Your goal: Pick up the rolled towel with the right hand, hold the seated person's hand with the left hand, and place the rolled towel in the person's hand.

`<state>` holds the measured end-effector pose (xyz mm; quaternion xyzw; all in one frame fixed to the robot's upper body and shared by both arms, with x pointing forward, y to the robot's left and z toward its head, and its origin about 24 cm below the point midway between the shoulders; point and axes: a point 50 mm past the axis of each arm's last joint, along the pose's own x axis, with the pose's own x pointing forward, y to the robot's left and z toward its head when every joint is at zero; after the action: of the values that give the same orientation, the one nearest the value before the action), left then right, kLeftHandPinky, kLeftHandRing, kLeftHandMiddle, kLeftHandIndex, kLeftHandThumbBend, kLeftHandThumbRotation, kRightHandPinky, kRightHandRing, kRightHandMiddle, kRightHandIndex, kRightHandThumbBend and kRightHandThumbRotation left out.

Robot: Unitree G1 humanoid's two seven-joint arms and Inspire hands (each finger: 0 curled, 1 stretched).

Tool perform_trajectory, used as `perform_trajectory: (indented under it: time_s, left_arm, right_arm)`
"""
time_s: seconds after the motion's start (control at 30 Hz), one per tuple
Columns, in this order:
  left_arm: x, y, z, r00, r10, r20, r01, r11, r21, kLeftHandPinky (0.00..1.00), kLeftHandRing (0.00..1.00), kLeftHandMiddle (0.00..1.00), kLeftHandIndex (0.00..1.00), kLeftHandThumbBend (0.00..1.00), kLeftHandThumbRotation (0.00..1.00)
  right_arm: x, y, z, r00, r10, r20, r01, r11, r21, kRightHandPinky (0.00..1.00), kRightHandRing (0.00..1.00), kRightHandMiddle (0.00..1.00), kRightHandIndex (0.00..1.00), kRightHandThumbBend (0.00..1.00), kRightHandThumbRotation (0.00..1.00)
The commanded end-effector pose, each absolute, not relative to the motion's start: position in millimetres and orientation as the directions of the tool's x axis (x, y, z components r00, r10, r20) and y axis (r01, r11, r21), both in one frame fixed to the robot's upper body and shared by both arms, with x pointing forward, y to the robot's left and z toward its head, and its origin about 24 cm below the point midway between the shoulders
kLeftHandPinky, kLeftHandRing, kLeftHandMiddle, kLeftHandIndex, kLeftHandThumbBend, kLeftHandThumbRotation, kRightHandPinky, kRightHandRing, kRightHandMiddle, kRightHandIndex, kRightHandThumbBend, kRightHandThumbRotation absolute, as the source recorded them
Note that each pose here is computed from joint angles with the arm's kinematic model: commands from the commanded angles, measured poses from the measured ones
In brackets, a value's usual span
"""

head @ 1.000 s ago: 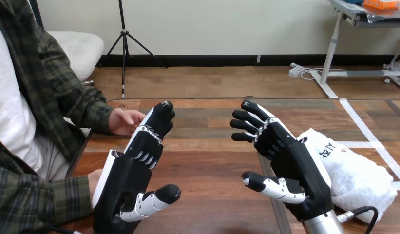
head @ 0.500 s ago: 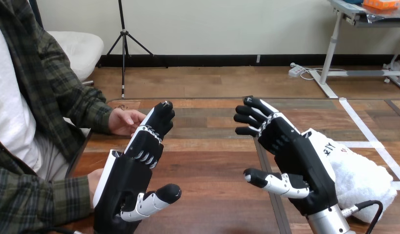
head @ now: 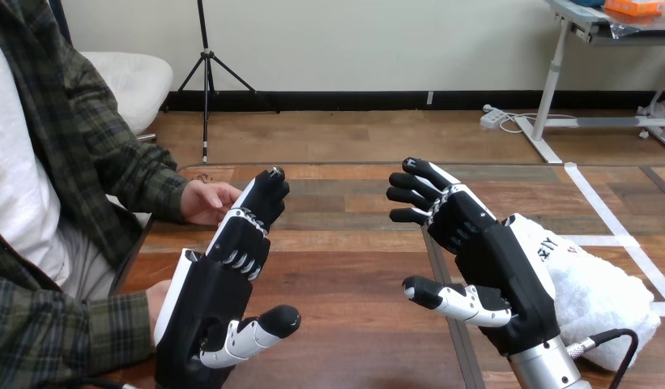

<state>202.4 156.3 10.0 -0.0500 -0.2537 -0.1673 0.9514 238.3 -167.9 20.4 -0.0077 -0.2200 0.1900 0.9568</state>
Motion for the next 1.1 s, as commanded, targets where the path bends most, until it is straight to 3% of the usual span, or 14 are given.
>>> perform_trajectory:
  time_s: [0.0,0.2,0.53,0.7,1.07]
  left_arm:
    - [215,152,28,0.762,-0.299,0.574,0.352,0.936,0.021,0.98,0.96,0.96,0.92,1.0,0.54]
    - [215,150,28,0.761,-0.299,0.576,0.354,0.935,0.018,0.98,0.96,0.96,0.92,1.0,0.54]
    - [216,147,28,0.757,-0.309,0.575,0.364,0.931,0.022,0.99,0.97,0.96,0.93,1.0,0.54]
    - [216,144,28,0.757,-0.298,0.582,0.352,0.936,0.023,0.98,0.96,0.96,0.92,1.0,0.55]
    - [217,137,29,0.751,-0.301,0.588,0.375,0.927,-0.003,0.99,0.97,0.96,0.93,1.0,0.54]
  right_arm:
    - [255,-178,50,0.779,0.363,0.512,-0.311,0.932,-0.187,0.77,0.84,0.86,0.88,1.0,0.43]
    - [261,-191,60,0.787,0.364,0.499,-0.25,0.926,-0.282,0.8,0.87,0.88,0.88,1.0,0.44]
    - [270,-218,87,0.845,0.331,0.42,-0.144,0.898,-0.417,0.81,0.88,0.9,0.91,1.0,0.48]
    - [274,-228,103,0.872,0.325,0.367,-0.156,0.894,-0.419,0.82,0.89,0.9,0.92,1.0,0.49]
    - [281,-252,145,0.925,0.306,0.225,-0.127,0.807,-0.576,0.87,0.94,0.92,0.95,1.0,0.48]
